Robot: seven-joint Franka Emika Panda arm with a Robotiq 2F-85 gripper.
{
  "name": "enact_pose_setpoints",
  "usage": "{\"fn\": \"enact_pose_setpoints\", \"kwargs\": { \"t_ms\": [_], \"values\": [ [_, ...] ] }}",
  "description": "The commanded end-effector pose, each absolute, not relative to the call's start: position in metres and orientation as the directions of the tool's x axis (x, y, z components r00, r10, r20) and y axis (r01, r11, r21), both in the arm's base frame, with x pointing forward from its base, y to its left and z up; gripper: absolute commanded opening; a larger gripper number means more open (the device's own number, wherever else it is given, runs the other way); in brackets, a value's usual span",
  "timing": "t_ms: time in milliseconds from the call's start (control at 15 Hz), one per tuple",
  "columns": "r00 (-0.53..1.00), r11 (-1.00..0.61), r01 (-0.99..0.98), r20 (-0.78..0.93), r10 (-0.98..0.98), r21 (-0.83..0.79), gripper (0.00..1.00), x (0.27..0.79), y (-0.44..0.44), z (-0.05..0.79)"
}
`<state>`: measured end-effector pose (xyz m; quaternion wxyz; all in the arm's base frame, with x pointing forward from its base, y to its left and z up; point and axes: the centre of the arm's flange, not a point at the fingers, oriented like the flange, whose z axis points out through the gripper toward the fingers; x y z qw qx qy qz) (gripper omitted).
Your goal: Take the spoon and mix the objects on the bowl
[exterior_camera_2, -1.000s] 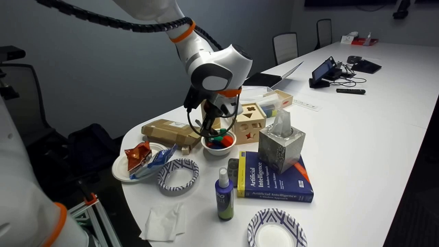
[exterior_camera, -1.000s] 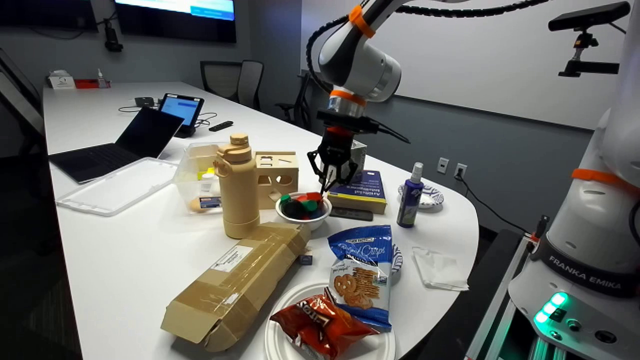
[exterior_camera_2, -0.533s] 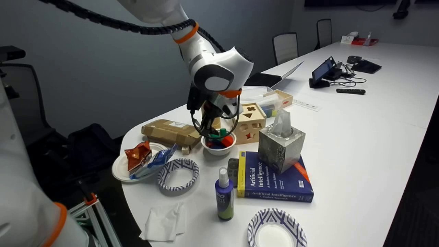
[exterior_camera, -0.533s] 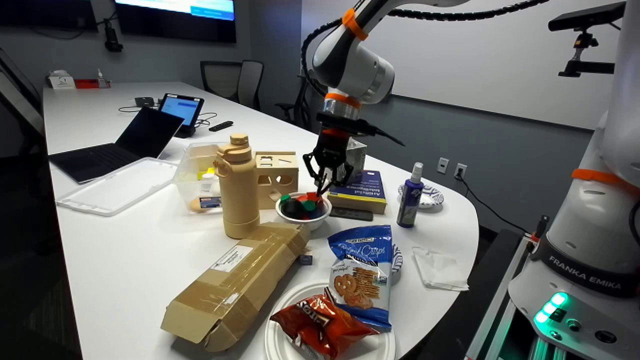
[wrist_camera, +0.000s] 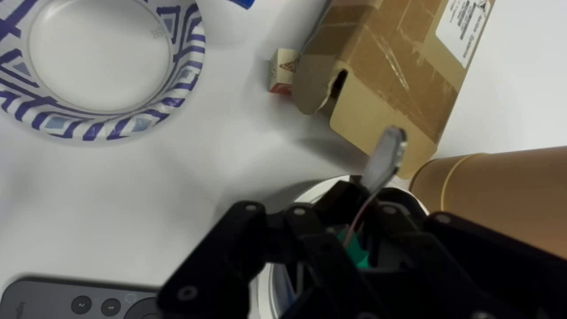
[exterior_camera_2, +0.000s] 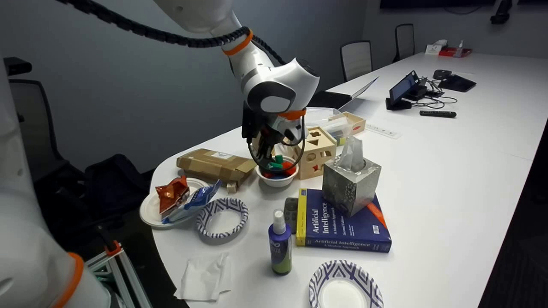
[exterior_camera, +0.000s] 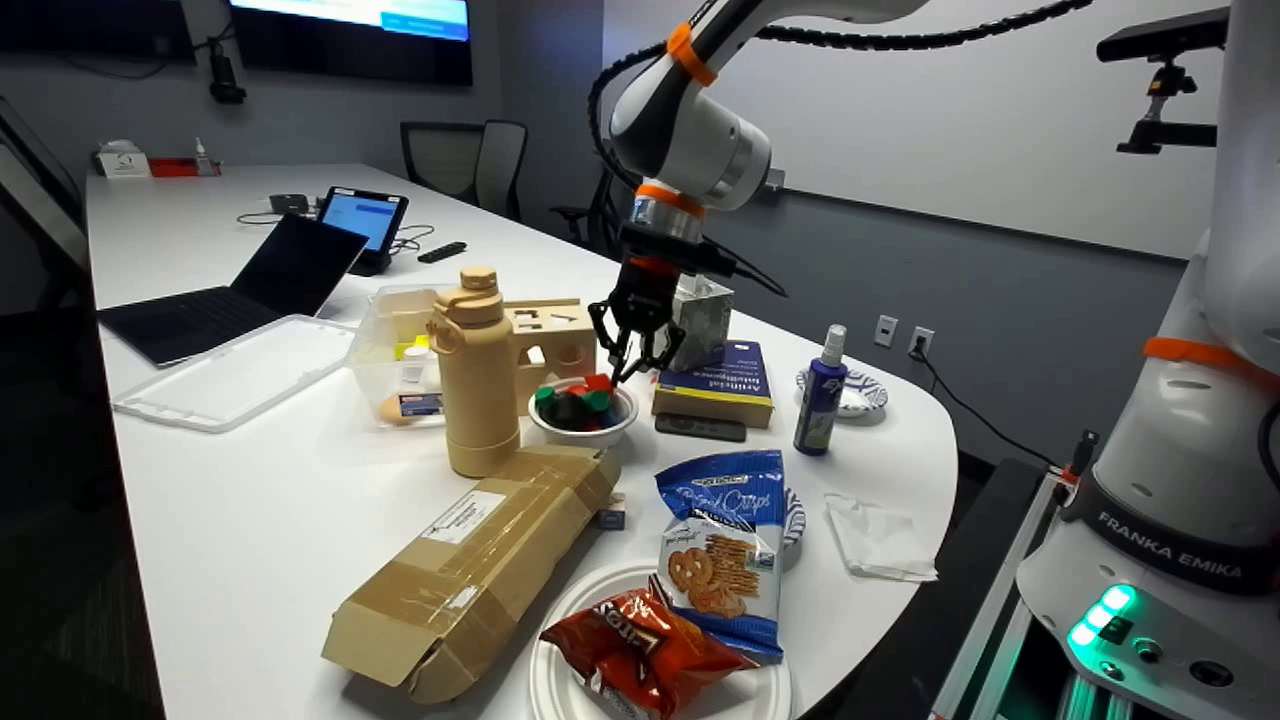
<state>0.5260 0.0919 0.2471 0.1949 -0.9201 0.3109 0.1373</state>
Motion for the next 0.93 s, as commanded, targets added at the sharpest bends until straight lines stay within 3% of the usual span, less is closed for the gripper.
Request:
{"fn": "enact_pose_setpoints", "kwargs": {
  "t_ms": [0,533,867],
  "values": [
    [0.752,-0.714,-0.649,-0.358,-0.553,-0.262,0.02,0.541,0.09,0.251],
    [0.679,-0.736,-0.649,-0.582,-0.447,-0.192,0.02,0.526,0.085,0.238],
    [0.719,-0.778,-0.587,-0.586,-0.373,-0.226,0.02,0.54,0.096,0.225]
  ]
}}
